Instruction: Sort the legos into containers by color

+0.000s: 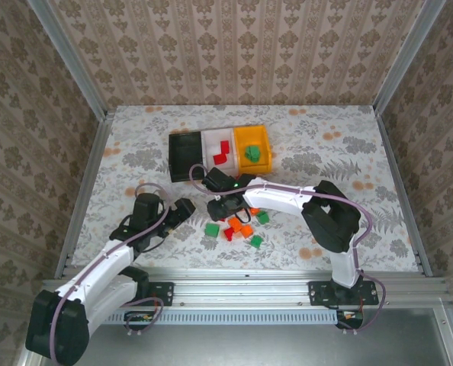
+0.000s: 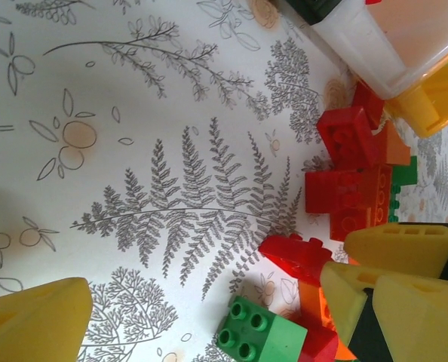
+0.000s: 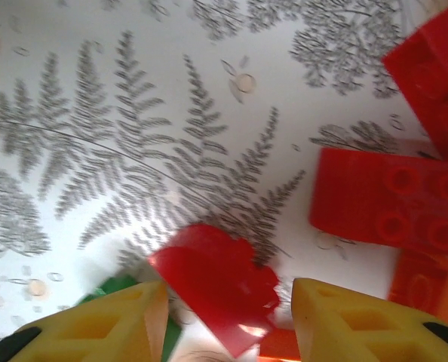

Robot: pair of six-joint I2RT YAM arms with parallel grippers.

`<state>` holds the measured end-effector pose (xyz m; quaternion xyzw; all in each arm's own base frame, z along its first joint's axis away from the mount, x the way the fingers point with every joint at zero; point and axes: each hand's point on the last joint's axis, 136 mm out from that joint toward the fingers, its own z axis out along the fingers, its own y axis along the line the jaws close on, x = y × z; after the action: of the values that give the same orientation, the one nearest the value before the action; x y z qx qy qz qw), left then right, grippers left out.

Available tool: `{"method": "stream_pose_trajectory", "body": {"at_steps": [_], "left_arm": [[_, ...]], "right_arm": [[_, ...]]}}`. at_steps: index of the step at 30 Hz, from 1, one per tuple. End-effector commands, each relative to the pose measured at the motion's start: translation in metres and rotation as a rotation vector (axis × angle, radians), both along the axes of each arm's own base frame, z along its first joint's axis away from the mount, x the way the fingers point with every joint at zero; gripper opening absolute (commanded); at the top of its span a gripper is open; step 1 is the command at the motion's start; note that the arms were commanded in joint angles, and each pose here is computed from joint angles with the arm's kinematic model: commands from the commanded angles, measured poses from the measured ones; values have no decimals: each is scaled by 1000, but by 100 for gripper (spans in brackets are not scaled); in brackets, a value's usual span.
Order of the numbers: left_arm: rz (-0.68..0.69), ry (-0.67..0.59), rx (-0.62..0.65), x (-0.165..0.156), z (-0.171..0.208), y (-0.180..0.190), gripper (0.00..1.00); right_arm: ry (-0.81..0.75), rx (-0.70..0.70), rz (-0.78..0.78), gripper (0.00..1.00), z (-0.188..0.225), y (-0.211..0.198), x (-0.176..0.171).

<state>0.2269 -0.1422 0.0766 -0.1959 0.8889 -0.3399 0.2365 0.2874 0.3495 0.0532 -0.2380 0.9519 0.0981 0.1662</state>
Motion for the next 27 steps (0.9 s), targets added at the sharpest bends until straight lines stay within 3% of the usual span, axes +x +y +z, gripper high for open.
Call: {"method": "stream_pose_trajectory", "body": {"at_steps": [1, 12, 19, 27], "left_arm": [[-15, 6, 2, -5, -4, 1, 97], [-9, 6, 5, -4, -4, 2, 98], [-10, 3, 3, -1, -2, 1, 98], [-17, 8, 2, -2, -2, 0, 97]], "right_arm": [[-19, -143, 46, 48, -15, -15, -1], [-7, -131, 67, 50, -22, -8, -1], [-22, -20, 69, 53, 5, 4, -4], [-72, -30, 86, 53, 16, 4, -2]]}}
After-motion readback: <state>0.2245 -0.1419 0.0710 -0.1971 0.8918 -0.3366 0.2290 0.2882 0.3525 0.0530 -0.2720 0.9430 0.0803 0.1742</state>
